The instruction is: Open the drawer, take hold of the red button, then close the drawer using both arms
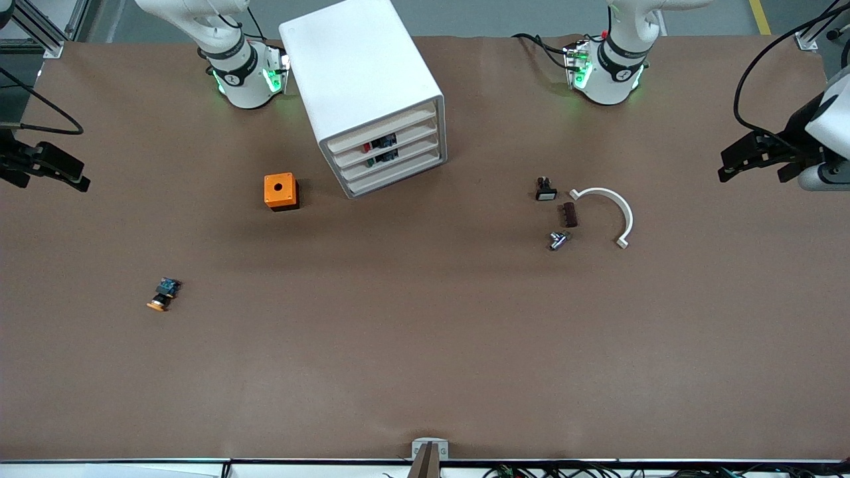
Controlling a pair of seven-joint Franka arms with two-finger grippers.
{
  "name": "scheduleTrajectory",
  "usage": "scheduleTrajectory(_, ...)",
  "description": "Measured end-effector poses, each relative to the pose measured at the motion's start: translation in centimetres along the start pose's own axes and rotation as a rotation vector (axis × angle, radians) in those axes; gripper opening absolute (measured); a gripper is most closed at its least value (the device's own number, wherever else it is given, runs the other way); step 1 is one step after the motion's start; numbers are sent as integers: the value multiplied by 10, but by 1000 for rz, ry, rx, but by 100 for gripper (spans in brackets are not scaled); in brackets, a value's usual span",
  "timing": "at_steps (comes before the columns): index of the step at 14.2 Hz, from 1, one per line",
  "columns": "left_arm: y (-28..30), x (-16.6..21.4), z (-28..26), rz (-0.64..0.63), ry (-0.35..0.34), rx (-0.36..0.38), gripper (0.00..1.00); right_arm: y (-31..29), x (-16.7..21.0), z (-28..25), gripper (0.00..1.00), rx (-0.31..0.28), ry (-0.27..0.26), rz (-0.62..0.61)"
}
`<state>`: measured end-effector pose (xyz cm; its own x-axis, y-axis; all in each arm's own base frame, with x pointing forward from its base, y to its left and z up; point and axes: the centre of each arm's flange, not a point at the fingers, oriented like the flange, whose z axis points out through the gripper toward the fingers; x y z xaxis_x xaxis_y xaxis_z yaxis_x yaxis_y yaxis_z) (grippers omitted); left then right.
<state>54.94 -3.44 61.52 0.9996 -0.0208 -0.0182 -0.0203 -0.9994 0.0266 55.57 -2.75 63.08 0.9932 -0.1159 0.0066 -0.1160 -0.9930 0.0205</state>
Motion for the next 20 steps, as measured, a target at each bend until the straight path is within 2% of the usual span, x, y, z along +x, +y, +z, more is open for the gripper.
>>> scheduleTrajectory(3, 26, 15, 37, 40, -73, -4, 100, -18, -1, 14, 100, -4, -31, 99)
scheduleTrajectory(7, 102, 27, 99, 29, -181, 9, 100, -52, -5, 29, 100, -13, -60, 233)
scheduleTrajectory(11, 155, 22, 123, -33, -222, 29, 100, -74, -7, 50, 100, 44, -131, 371)
scheduleTrajectory(13, 186, 15, 131, -115, -244, 20, 100, -86, -7, 64, 100, 41, -165, 432)
scheduleTrajectory(15, 224, 10, 145, -253, -287, 3, 100, -110, -8, 79, 100, 20, -194, 485)
scheduleTrajectory(18, 282, 13, 176, -511, -394, -22, 100, -146, -10, 104, 100, -17, -234, 543)
scheduleTrajectory(20, 313, 23, 203, -659, -469, -30, 100, -163, -10, 120, 100, -15, -277, 591)
